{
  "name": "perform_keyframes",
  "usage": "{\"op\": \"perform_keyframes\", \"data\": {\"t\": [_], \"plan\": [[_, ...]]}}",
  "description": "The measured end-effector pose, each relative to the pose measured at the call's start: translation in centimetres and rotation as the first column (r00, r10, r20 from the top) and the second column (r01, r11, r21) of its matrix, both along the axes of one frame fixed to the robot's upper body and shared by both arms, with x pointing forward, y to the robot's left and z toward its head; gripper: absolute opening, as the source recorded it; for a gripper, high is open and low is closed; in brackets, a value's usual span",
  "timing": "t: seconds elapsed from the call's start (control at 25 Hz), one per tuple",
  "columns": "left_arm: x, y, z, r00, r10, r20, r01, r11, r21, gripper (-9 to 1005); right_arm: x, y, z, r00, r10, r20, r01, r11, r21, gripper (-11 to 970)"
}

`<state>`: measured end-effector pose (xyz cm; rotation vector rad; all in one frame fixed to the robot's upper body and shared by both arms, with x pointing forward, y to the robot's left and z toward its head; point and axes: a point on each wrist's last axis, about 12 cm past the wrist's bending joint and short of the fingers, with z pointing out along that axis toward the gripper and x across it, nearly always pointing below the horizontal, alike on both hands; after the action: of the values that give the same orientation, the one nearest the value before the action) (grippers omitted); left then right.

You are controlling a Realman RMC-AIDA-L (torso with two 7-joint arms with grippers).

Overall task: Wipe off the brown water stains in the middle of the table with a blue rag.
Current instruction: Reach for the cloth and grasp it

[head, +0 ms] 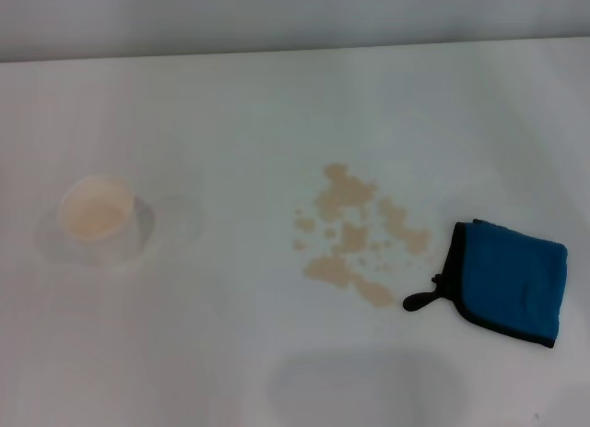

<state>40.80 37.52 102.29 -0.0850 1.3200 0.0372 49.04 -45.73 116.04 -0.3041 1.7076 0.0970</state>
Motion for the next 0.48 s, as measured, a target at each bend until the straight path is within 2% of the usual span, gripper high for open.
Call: {"op": "perform_keyframes", "data": {"t": [0.24, 0.48], "plan": [[0.9, 0.1, 0.1, 1.0, 0.009, 0.0, -0.009, 1.0, -0.005, 882, 0.1, 0.5, 1.0, 0.993, 0.028, -0.114, -0.034, 0.998, -0.051, 475], [1.8, 0.2, 0.4, 1.0, 0.019, 0.009, -0.019, 1.0, -0.008, 882, 1.5, 2.2, 3.6, 0.956, 0.063, -0.287, -0.098, 0.989, -0.108, 472]]}}
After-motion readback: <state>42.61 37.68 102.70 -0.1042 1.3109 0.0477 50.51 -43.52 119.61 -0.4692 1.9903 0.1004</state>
